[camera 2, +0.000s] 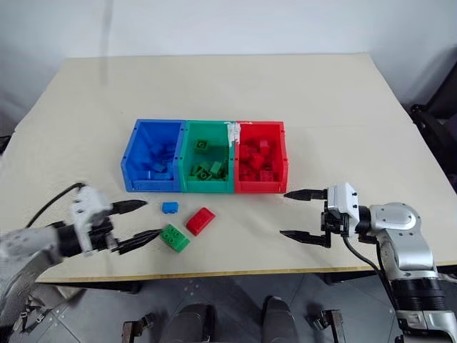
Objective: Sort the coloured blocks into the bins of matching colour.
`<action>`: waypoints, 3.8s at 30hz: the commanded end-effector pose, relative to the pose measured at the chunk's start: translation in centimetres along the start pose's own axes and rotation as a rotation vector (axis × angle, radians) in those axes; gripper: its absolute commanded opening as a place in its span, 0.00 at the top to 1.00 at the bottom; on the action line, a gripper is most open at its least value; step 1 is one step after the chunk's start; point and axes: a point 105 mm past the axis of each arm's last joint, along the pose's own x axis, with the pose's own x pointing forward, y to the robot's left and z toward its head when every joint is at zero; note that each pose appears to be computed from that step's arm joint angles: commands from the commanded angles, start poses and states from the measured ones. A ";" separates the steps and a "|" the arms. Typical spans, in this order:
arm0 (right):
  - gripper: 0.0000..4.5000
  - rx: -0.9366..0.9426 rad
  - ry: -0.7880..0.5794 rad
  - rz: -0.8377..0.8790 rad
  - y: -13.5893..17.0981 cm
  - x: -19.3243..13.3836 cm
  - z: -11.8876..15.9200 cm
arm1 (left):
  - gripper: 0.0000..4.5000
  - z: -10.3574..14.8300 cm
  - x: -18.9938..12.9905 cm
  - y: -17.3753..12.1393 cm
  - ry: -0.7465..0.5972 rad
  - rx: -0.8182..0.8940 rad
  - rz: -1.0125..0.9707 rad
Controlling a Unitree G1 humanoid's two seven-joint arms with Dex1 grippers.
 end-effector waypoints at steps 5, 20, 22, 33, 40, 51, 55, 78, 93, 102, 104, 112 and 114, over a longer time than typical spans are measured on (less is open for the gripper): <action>0.00 -0.011 -0.016 -0.022 0.8 0.3 0.8 | 0.00 1.9 4.1 -1.7 0.097 0.041 -0.039; 0.00 -0.013 -0.016 -0.044 1.6 0.8 1.5 | 0.33 -0.7 6.9 -2.8 0.235 0.042 -0.047; 0.00 -0.013 -0.014 -0.047 1.7 0.8 1.5 | 0.47 -0.6 6.9 -2.7 0.231 0.045 -0.046; 0.00 0.012 -0.003 -0.253 1.3 -1.8 1.2 | 0.67 7.5 7.8 -2.0 -0.197 0.196 -0.165; 0.00 0.003 -0.119 -0.729 -0.1 -5.5 2.5 | 0.67 15.1 12.5 0.8 -0.465 0.361 -0.106; 0.00 0.009 -0.099 -0.882 2.6 -6.3 3.3 | 0.39 16.0 17.7 2.2 -0.447 0.383 -0.127; 0.00 0.013 -0.100 -0.828 2.7 -5.7 3.1 | 0.10 16.1 15.7 2.0 -0.522 0.421 -0.165; 0.00 -0.083 -0.093 0.232 0.8 5.6 1.9 | 0.01 -2.8 -10.7 3.2 -0.206 0.139 0.344; 0.00 0.025 0.052 0.205 1.8 1.9 -0.1 | 0.01 -2.4 -1.0 0.4 0.107 0.565 -0.366; 0.00 0.064 0.074 0.057 3.6 0.3 0.2 | 0.01 -2.3 2.3 1.2 0.169 0.607 -0.526; 0.00 0.067 0.071 0.030 3.8 0.3 0.3 | 0.10 -2.6 2.3 1.5 0.191 0.610 -0.536; 0.00 0.071 0.064 -0.029 3.9 0.3 0.4 | 0.65 -1.6 2.9 1.4 0.125 0.587 -0.538; 0.00 0.070 0.068 -0.034 4.0 0.3 0.4 | 0.68 -0.9 2.7 1.4 0.066 0.564 -0.508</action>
